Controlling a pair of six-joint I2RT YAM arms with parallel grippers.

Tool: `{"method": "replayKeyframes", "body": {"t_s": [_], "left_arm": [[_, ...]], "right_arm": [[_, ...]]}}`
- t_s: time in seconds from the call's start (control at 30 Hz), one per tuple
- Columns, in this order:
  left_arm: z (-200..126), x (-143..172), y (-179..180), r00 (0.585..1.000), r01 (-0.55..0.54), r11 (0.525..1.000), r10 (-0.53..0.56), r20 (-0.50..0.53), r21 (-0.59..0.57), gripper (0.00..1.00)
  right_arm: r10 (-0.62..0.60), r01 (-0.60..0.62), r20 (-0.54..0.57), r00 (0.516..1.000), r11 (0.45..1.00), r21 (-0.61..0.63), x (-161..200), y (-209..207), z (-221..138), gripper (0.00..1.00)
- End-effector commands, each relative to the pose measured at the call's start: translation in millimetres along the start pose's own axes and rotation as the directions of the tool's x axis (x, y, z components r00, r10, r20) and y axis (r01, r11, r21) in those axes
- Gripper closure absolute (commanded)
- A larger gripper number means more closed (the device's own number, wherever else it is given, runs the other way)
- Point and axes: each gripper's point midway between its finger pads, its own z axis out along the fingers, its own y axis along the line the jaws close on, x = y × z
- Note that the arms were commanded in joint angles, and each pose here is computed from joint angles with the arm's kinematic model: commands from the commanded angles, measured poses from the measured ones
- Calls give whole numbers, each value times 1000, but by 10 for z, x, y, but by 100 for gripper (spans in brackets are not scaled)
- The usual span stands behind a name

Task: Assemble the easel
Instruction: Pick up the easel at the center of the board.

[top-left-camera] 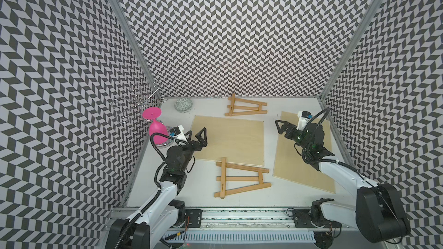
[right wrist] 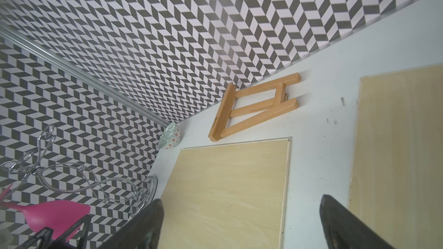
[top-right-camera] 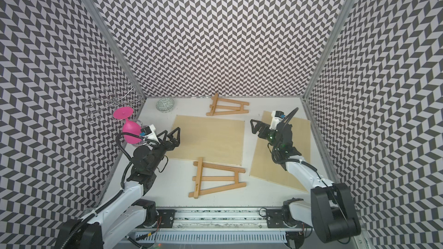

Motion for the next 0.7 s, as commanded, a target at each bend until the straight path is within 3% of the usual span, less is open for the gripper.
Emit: {"method": "replayKeyframes", "body": {"t_s": [0.0,0.23,0.53,0.67], "left_arm": [[3,78,-21,1000,14,1000,-14,10,-5,1],[131,249,-278,999,-38,998,39,-18,47,1],[518,479,-864,970,-213,959,231,-79,187,1],[659,547,-1014,953,-268,939,292,-85,216,1]], "right_arm": [[23,-23,8,1000,998,-67,-99,153,153,1],[87,-89,-24,996,994,-58,-105,46,547,1],[219,-223,-98,971,974,-37,0,-248,1256,0],[256,-259,-110,960,966,-19,45,-430,1535,5]]}}
